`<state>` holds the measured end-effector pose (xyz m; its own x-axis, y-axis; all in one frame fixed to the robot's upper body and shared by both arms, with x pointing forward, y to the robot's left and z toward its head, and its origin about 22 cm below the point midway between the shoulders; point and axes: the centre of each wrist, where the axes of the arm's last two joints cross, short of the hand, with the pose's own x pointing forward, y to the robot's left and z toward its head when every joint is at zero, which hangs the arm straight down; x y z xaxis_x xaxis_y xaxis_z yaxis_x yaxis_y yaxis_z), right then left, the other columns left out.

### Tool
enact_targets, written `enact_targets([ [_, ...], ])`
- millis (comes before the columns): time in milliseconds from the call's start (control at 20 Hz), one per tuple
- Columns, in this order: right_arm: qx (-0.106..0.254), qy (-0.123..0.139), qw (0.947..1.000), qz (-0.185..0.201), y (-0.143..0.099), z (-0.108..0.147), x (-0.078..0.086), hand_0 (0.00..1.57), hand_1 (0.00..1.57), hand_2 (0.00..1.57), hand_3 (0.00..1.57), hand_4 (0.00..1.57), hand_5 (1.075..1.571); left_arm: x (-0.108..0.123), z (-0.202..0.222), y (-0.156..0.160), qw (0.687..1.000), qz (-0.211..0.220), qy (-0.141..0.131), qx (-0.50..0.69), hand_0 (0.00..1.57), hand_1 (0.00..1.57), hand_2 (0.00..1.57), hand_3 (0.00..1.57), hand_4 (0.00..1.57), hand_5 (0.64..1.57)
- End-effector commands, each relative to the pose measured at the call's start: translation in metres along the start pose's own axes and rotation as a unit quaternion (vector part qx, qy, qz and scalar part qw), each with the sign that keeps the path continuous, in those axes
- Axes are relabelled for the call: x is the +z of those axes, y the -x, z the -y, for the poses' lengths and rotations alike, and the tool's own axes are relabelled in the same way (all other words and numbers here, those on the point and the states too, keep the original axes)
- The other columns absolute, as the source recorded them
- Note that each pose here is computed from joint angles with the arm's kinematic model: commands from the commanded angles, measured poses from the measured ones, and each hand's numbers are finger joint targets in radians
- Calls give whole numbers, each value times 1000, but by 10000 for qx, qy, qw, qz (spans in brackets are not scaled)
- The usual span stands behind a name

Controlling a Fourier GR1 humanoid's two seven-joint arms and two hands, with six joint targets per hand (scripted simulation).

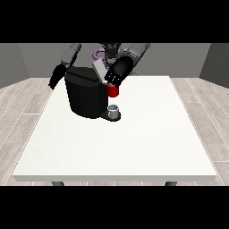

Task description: Insert the coffee pod into the coffee machine and close the lid

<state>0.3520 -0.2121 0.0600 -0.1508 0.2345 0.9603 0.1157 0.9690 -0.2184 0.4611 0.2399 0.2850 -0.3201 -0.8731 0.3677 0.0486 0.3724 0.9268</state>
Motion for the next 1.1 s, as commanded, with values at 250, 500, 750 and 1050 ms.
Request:
enact_targets([
  [250,51,-35,10000,-39,-14,-15,4,0,0,0,0,0,1571,6,15,24,9989,-20,51,-476,1173,1173,1170,1017,0,1571],
  [500,-20,50,10000,-63,4,-10,7,0,0,0,0,41,1571,0,11,9,9995,60,-69,-296,1110,1110,1129,973,0,1571],
  [750,19,102,9999,102,-16,-2,-9,0,0,0,0,109,1571,1,-6,2,9980,378,-466,-204,1247,1247,1211,957,0,1571],
  [1050,138,98,9998,60,-9,10,-7,0,0,0,0,215,1571,6,-14,11,9972,388,-556,-315,1232,1232,1211,967,0,1571],
])
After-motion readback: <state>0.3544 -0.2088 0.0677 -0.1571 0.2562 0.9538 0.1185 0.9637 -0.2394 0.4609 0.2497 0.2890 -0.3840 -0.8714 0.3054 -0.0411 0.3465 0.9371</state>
